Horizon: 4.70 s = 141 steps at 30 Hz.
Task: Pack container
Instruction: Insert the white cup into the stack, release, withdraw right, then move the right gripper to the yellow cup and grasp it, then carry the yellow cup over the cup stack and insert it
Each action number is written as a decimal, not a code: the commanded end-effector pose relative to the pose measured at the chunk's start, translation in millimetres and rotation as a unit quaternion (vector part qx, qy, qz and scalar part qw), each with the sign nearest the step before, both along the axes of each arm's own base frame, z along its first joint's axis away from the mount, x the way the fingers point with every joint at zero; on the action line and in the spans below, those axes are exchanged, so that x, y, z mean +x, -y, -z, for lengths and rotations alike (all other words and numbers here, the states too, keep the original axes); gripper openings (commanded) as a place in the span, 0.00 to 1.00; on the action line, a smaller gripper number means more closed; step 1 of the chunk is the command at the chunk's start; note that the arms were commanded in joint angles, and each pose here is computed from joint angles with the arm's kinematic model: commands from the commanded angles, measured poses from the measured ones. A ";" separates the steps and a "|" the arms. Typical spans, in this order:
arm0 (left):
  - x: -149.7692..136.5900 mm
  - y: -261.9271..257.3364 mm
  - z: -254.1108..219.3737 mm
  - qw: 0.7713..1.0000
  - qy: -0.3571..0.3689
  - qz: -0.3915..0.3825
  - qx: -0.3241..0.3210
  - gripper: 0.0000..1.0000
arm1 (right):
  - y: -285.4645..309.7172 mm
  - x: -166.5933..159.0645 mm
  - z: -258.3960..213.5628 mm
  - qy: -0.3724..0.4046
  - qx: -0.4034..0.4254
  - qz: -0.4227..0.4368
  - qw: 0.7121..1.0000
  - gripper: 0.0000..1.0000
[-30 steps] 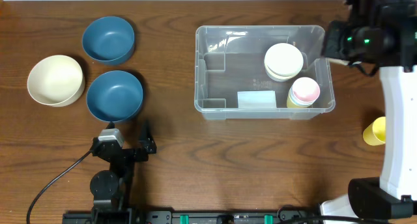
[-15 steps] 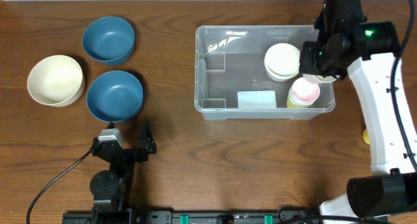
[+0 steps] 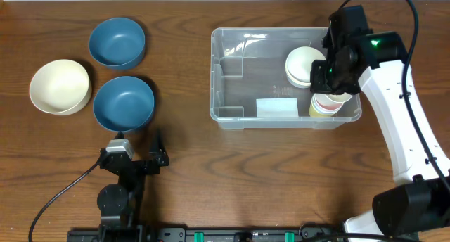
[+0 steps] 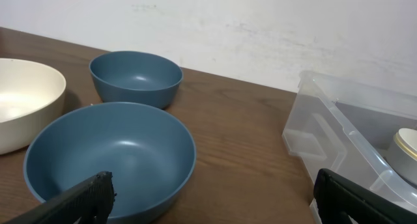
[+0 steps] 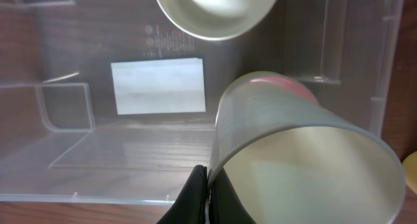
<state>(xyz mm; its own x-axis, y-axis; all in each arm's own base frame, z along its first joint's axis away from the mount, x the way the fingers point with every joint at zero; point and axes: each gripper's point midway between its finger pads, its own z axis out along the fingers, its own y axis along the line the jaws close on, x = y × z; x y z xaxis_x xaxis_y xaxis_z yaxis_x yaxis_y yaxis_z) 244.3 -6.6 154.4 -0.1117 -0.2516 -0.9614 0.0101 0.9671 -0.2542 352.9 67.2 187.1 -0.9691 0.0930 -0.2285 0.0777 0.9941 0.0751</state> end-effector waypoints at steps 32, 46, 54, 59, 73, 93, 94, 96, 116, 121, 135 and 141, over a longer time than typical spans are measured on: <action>-0.2 -0.6 16.0 1.000 -0.021 -0.002 -0.004 0.98 | 23.6 -10.7 -93.7 0.042 0.007 0.034 0.999 0.52; -0.2 -0.6 16.1 1.000 -0.021 -0.002 -0.004 0.98 | 150.1 -49.1 -82.1 -0.024 -0.035 0.218 0.975 0.51; -0.2 -0.6 16.1 1.000 -0.021 -0.002 -0.004 0.98 | 200.5 -70.3 -36.6 -0.071 -0.004 0.330 0.941 0.49; -0.2 -0.5 16.1 1.000 -0.021 -0.002 -0.004 0.98 | 213.6 -77.1 10.4 -0.096 0.024 0.364 0.926 0.48; -0.2 -0.6 16.1 1.000 -0.021 -0.002 -0.004 0.98 | 232.4 -94.3 85.7 -0.111 0.033 0.391 0.913 0.42; -0.2 -0.6 16.0 1.000 -0.021 -0.002 -0.004 0.98 | 256.0 -76.3 110.0 -0.050 0.018 0.386 0.921 0.32; -0.2 -0.5 16.0 1.000 -0.021 -0.002 -0.004 0.98 | 256.4 -75.5 109.9 -0.049 0.018 0.386 0.921 0.32; -0.2 -0.5 16.0 1.000 -0.021 -0.002 -0.004 0.98 | 257.4 -74.3 109.8 -0.045 0.017 0.386 0.921 0.31; -0.2 -0.6 16.0 1.000 -0.021 -0.002 -0.004 0.98 | 256.8 -79.2 151.5 -0.104 0.024 0.402 0.909 0.01; -0.2 -0.5 16.1 1.000 -0.021 -0.002 -0.004 0.98 | 257.3 -75.4 142.2 -0.092 0.025 0.405 0.909 0.01; -0.2 -0.6 16.0 1.000 -0.021 -0.002 -0.004 0.98 | 209.3 -27.9 -55.1 0.106 0.025 0.302 0.947 0.01; -0.2 -0.5 16.1 1.000 -0.021 -0.002 -0.004 0.98 | 125.9 -25.3 -117.2 0.192 0.040 0.185 0.963 0.01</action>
<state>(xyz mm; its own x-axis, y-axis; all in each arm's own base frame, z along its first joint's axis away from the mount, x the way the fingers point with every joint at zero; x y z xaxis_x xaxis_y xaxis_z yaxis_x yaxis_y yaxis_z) 244.3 -6.6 154.3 -0.1121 -0.2516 -0.9613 0.0100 0.9671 -0.2542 328.8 -90.3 288.4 -0.6858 0.5257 -0.5032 0.4768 0.8470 0.2350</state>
